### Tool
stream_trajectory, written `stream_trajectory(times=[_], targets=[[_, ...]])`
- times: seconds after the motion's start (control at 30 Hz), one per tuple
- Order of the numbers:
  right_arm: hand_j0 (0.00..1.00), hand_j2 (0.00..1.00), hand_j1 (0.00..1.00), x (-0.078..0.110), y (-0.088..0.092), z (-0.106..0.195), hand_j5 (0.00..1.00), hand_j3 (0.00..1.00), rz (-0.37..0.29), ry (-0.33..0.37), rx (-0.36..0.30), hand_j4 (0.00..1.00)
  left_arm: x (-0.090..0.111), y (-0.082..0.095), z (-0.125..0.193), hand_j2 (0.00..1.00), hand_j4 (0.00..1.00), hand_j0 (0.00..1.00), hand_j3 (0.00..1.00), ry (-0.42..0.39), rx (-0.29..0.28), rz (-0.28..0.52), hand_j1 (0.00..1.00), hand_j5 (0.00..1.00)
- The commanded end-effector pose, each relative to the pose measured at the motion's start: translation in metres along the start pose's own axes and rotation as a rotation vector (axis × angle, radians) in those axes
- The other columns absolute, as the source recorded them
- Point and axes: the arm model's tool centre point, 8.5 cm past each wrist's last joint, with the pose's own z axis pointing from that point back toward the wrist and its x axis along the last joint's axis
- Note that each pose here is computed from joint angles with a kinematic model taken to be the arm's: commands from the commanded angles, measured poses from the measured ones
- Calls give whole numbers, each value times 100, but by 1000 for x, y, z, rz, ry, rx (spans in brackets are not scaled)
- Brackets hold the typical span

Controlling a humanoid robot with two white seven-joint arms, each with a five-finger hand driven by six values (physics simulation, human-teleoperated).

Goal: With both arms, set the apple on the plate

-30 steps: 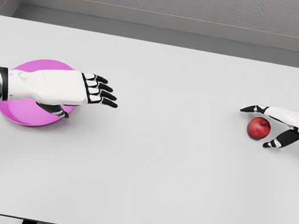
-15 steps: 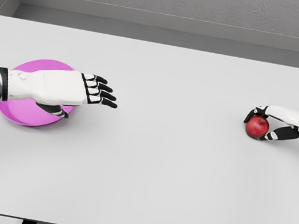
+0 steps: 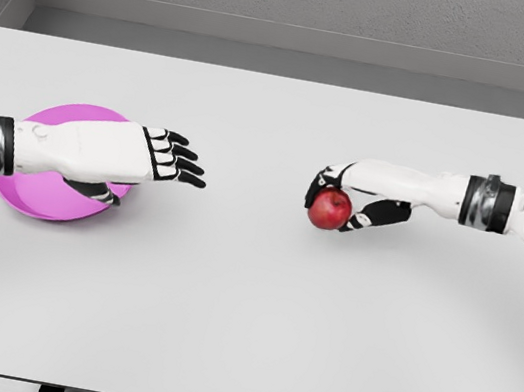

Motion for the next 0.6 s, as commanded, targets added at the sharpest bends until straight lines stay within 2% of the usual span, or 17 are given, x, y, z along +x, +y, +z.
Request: stream_trajectory(times=[0.0, 0.17, 0.2, 0.23, 0.27, 0.4, 0.47, 0.53, 0.57], targets=[[42, 42, 42, 33, 19, -45, 42, 42, 3, -111, 73, 42, 0, 0, 0, 100, 100, 100, 100, 1, 2, 4, 100, 100], [45, 45, 45, 37, 4, -45, 45, 45, 36, -119, 58, 45, 0, 0, 0, 100, 100, 100, 100, 2, -3, 4, 100, 100], [78, 78, 78, 35, -4, -39, 78, 78, 44, -109, 34, 78, 0, 0, 0, 100, 100, 100, 100, 2, -3, 4, 100, 100], [100, 100, 100, 33, -11, -31, 100, 100, 52, -94, 15, 100, 0, 0, 0, 100, 100, 100, 100, 2, -2, 5, 100, 100], [100, 100, 100, 29, -14, -19, 100, 100, 59, -76, 1, 100, -1, -1, 1, 100, 100, 100, 100, 3, -4, 5, 100, 100], [100, 100, 100, 25, -12, -15, 100, 100, 51, -64, -1, 100, 0, -2, 1, 100, 100, 100, 100, 0, -12, 5, 100, 100], [100, 100, 100, 19, -23, 1, 100, 100, 56, -31, -42, 100, 2, -3, 0, 100, 100, 100, 100, -7, -16, 7, 100, 100], [100, 100, 100, 7, -37, 43, 100, 100, 65, 23, -138, 100, 4, -2, -1, 100, 100, 100, 100, -14, -13, 4, 100, 100], [100, 100, 100, -7, -41, 80, 100, 100, 40, 91, -237, 100, 8, -2, -4, 100, 100, 100, 100, -26, -12, 2, 100, 100]])
